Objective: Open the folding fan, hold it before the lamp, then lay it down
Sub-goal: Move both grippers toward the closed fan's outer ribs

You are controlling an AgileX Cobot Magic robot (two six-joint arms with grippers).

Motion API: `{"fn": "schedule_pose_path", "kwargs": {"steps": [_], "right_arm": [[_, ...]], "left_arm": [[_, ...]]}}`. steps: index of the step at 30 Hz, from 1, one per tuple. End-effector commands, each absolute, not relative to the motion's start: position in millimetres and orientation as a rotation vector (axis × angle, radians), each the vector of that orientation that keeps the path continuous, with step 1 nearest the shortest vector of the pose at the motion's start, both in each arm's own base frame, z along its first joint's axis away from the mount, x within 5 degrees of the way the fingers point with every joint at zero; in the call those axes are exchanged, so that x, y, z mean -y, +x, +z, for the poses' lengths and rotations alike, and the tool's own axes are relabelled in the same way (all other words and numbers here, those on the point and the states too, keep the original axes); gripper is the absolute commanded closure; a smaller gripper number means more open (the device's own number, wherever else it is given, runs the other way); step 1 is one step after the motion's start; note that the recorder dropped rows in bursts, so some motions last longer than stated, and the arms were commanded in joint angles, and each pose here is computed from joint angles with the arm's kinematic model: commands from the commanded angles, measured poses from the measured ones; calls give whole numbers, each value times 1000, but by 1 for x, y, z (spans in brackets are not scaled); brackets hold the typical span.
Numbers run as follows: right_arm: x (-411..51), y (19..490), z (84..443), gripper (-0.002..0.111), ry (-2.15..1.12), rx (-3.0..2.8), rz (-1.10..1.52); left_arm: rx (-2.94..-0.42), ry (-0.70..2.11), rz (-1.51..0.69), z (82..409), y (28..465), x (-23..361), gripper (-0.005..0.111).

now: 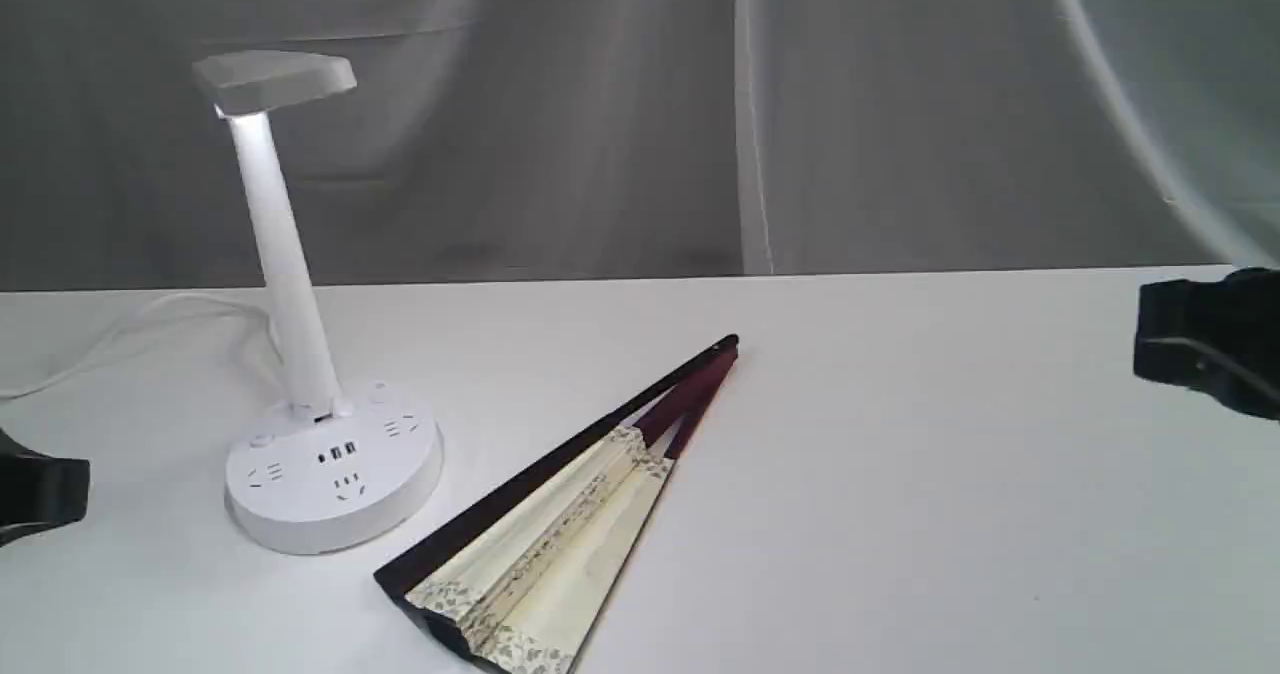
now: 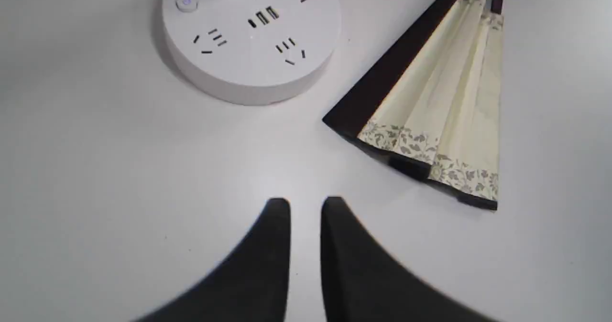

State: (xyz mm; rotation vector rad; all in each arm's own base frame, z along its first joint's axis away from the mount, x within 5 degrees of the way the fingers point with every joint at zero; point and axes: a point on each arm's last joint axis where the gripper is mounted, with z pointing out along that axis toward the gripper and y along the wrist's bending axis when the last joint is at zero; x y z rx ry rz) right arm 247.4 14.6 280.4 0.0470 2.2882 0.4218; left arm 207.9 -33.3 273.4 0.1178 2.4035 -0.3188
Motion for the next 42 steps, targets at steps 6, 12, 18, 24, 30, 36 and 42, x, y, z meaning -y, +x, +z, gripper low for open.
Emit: {"fn": "schedule_pose_path", "kwargs": {"steps": [6,12,18,24,30,36,42], "right_arm": [[-26,270,259,83,-60,-2360,502],[-59,297,259,85,-168,-2438,477],[-96,325,258,87,-339,-2541,326],[-118,359,248,87,-380,-2645,350],[-129,392,234,82,-593,-2651,329],[-141,416,215,63,-713,-2750,393],[-153,446,195,61,-868,-2800,439]], "left_arm": [[-2462,264,-325,253,224,59,107],[-2527,291,-260,245,236,77,107],[-2593,270,-176,236,247,94,107],[-2632,307,-194,219,251,116,107],[-2640,222,-279,215,253,122,105],[-2645,207,-293,215,253,123,101],[-2710,169,-317,207,252,125,101]]}}
